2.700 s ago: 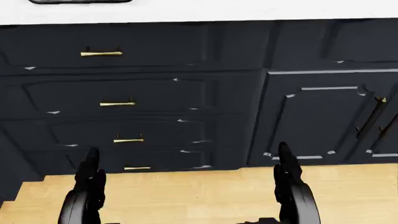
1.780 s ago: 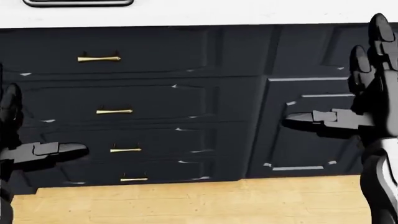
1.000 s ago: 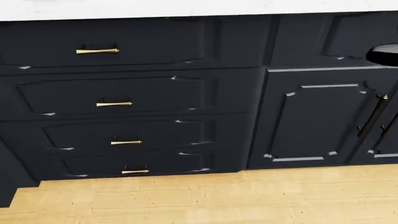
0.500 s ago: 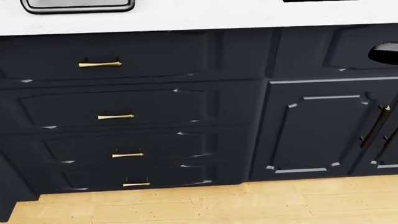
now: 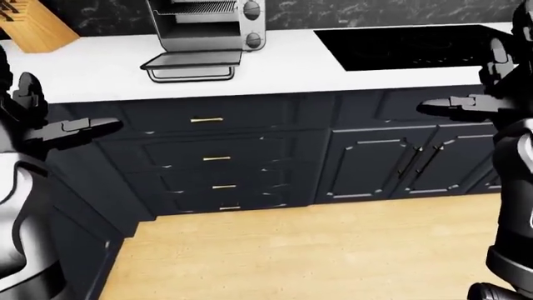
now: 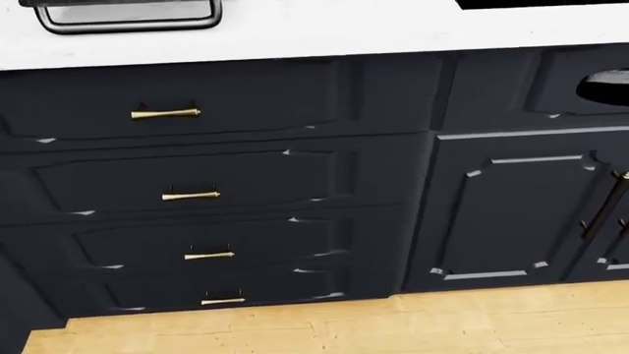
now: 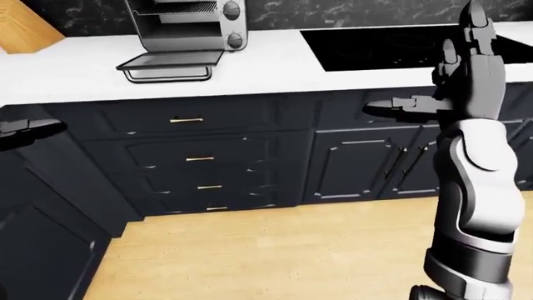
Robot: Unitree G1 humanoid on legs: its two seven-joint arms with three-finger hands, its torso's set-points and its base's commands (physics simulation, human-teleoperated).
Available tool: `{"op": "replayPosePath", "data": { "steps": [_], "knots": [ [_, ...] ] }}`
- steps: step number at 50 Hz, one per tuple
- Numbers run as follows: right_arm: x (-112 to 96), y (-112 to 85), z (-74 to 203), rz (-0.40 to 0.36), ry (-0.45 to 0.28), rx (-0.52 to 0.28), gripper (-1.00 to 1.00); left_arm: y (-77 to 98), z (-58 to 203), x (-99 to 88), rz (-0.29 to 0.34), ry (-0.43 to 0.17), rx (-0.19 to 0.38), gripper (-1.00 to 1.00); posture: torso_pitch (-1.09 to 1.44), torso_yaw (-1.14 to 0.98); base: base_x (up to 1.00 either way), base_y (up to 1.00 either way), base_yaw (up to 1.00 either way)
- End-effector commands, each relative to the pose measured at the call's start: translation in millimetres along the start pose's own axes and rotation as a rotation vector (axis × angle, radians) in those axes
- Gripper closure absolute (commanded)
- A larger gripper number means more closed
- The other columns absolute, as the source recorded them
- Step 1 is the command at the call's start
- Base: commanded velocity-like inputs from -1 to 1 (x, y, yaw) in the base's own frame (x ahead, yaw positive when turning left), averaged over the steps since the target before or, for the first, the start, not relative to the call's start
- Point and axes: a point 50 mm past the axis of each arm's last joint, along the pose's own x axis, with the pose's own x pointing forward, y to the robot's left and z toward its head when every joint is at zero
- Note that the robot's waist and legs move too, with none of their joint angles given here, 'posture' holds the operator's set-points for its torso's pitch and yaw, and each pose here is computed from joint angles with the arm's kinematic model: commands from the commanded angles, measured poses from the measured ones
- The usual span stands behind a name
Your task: Close the toaster oven door.
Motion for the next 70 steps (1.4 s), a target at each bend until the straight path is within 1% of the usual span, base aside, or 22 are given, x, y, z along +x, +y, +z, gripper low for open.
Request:
{"op": "replayPosePath", "data": {
  "steps": [1,20,22,24,70],
  "knots": [
    [0.7,-8.3,26.8,-0.035,-0.120,-0.015,-1.00,-2.6,25.4,0.9,-0.017,-0.117,0.002,-1.00,0.00,0.00,0.05,0.03,0.00],
    [0.8,-9.3,28.0,-0.032,-0.121,-0.018,-1.00,-0.4,29.3,0.6,-0.005,-0.135,0.008,-1.00,0.00,0.00,0.05,0.03,0.00],
    [0.9,-9.6,28.1,-0.032,-0.122,-0.018,-1.00,-1.6,28.3,0.2,-0.007,-0.137,0.016,-1.00,0.00,0.00,0.06,0.04,0.00],
    [0.5,-9.6,29.0,-0.031,-0.130,-0.024,-1.00,-1.0,28.4,0.3,-0.005,-0.135,0.013,-1.00,0.00,0.00,0.05,0.05,0.00],
    [-0.4,-9.2,27.9,-0.022,-0.125,-0.027,-1.00,-0.7,28.5,0.5,-0.006,-0.137,0.015,-1.00,0.00,0.00,0.05,0.05,0.00]
  ]
}}
